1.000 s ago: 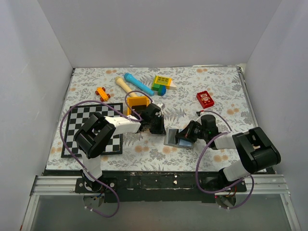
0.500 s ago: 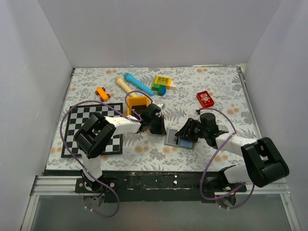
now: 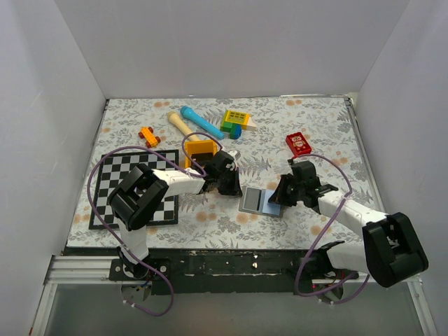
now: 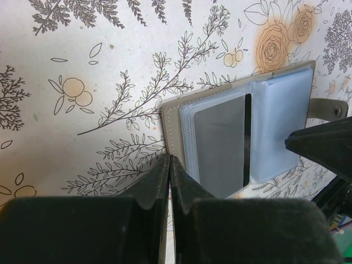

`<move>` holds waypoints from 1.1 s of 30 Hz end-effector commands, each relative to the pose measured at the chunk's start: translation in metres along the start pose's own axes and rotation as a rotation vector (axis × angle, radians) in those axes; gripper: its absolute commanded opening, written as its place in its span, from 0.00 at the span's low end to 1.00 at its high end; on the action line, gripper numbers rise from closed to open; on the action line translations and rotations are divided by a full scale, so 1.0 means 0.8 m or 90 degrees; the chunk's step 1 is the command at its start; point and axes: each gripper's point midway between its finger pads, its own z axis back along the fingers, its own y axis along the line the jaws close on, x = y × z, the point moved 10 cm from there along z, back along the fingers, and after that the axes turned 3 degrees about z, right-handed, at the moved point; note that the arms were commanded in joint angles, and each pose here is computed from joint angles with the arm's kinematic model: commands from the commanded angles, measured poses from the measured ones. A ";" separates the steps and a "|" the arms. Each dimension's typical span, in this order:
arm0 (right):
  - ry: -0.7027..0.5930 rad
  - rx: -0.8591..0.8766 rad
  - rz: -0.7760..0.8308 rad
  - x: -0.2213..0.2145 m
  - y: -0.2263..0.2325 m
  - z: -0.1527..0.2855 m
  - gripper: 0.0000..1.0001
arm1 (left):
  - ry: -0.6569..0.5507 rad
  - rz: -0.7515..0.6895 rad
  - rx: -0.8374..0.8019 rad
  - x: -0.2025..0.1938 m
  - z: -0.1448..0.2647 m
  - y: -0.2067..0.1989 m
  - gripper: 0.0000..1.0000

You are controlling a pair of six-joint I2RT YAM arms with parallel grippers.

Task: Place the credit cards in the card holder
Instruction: Insert the credit card into the card holder.

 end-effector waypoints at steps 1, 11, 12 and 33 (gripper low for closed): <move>0.000 0.019 0.014 0.011 0.008 -0.008 0.01 | 0.047 -0.006 0.026 -0.020 -0.005 0.011 0.00; 0.001 0.055 0.035 0.020 0.022 -0.014 0.01 | 0.045 -0.007 0.024 -0.019 -0.004 0.009 0.00; 0.000 0.055 0.037 0.019 0.022 -0.014 0.01 | 0.046 -0.007 0.024 -0.019 -0.004 0.010 0.00; 0.046 0.061 0.037 0.015 0.030 -0.049 0.01 | 0.051 -0.008 0.024 -0.022 -0.004 0.011 0.00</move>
